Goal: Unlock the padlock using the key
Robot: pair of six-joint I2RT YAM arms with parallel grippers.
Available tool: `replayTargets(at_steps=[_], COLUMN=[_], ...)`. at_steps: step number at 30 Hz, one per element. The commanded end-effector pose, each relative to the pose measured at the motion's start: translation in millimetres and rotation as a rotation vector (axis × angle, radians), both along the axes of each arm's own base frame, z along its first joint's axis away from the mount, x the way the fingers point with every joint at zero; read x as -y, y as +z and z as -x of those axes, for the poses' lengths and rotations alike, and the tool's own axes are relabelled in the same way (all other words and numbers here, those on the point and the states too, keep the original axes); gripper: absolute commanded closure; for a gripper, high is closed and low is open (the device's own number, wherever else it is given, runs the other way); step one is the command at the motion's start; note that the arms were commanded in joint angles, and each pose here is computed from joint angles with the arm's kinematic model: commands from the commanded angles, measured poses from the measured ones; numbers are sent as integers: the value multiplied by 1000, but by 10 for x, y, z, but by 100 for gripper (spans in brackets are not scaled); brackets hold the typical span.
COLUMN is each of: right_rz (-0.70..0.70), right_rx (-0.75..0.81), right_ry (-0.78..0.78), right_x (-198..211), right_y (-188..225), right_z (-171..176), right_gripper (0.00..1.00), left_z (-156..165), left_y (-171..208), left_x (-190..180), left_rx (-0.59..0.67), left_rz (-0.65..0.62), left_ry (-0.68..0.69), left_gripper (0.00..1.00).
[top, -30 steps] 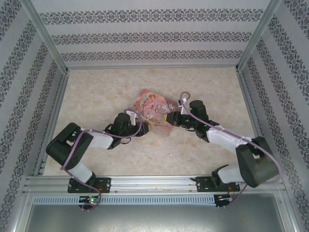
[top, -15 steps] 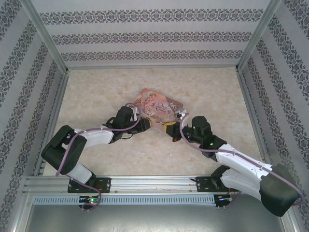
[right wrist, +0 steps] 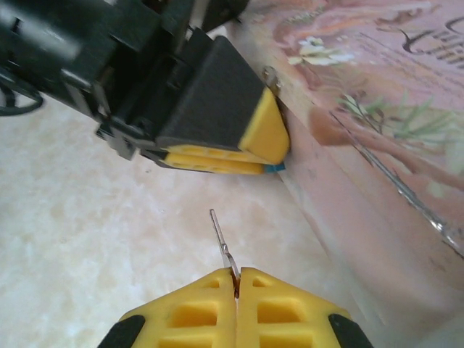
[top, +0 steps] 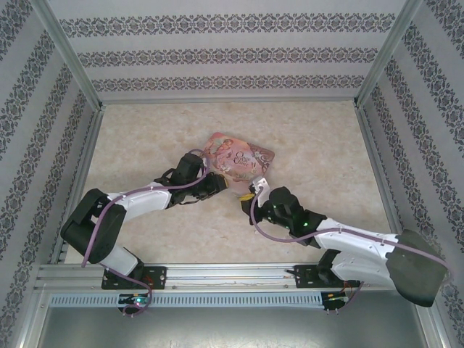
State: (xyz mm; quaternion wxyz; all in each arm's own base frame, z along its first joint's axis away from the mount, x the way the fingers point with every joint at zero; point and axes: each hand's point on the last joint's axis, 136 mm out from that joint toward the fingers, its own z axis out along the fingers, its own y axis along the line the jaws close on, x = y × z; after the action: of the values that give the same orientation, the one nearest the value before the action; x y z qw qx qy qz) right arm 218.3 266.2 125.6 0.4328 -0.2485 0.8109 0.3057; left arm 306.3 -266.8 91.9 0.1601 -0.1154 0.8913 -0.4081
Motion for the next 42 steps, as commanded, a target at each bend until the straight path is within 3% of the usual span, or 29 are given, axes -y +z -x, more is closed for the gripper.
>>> replayTargets(at_steps=[1, 42], right_rz=[21, 24], right_rx=[58, 54], right_ry=[-47, -109], right_x=[38, -218], right_y=[-31, -355], right_z=[-91, -386], right_gripper=[100, 100], left_z=[5, -32], left_y=[277, 409], left_x=[133, 248], left_rx=[-2, 9], left_rz=[83, 138], left_ry=[-7, -7], left_gripper=[79, 80])
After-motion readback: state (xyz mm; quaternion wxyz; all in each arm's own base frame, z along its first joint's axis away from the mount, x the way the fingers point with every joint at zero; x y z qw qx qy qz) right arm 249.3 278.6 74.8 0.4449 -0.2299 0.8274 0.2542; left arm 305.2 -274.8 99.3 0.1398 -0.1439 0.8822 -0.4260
